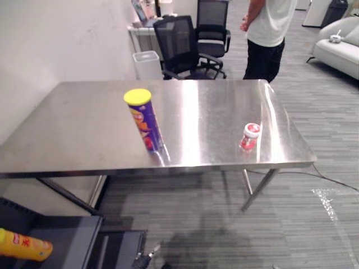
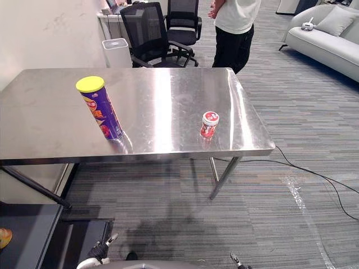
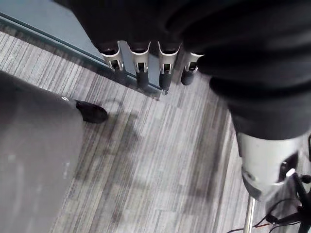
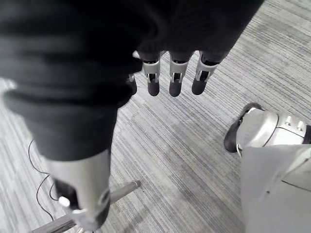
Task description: Put the gum and the chips on the shelf.
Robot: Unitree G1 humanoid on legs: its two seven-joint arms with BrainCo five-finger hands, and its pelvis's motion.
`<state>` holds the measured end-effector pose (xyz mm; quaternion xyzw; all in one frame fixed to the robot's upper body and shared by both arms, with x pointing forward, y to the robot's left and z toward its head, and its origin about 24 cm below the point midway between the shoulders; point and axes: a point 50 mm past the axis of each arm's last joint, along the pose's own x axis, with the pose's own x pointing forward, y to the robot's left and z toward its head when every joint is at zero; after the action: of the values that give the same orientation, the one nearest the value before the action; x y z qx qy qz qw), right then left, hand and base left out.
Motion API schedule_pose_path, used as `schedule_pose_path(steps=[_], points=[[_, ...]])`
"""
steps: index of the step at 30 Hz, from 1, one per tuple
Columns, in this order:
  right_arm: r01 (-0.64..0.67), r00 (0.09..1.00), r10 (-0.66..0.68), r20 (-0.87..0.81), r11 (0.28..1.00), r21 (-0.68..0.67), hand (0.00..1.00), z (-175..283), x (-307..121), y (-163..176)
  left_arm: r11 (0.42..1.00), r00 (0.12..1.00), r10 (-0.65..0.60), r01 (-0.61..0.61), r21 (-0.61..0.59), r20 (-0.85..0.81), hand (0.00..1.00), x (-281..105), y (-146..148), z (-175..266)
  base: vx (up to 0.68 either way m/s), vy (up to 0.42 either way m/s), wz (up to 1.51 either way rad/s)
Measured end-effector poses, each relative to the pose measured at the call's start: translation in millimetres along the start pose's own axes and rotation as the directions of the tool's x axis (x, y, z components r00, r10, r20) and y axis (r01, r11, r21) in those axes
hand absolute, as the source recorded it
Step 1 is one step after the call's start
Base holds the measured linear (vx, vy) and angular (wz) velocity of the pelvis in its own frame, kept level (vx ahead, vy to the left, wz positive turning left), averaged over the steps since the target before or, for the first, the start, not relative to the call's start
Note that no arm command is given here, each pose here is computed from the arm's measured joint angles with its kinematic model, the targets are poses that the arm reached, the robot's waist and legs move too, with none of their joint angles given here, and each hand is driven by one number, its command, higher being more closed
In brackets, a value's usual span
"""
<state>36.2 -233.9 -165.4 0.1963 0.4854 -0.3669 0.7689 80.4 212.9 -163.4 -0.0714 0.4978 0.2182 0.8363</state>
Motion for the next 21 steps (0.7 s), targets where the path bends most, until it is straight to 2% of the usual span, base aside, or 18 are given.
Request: schedule_pose_path(steps=[7,12,18,21], points=[[0.041,0.998,-0.04,0.045,0.999,-0.002,0.0,10.6,0.6,-7.5,1.0,1.0,0.012,-0.012,-0.008,-0.002,0.0,-2.3,4.1,-5.7,-0.08,0.028,-0.21],[0.032,0.987,-0.034,0.158,0.999,0.02,0.0,37.1,0.8,-2.0,0.999,1.0,0.001,-0.001,0.038,0.002,0.0,-2.8,4.9,-5.9,0.1,0.041,-0.34],[-0.032,0.952,0.013,0.307,0.998,0.055,0.0,76.1,-0.1,27.2,0.993,0.998,-0.053,0.05,0.105,0.017,0.0,-1.4,-8.3,-0.1,0.13,-0.002,-0.47],[-0.02,0.95,-0.001,0.312,0.998,0.064,0.0,78.0,-0.1,29.4,0.989,0.997,-0.072,0.067,0.131,0.03,0.0,-0.3,-13.7,4.9,0.06,0.006,-0.05]])
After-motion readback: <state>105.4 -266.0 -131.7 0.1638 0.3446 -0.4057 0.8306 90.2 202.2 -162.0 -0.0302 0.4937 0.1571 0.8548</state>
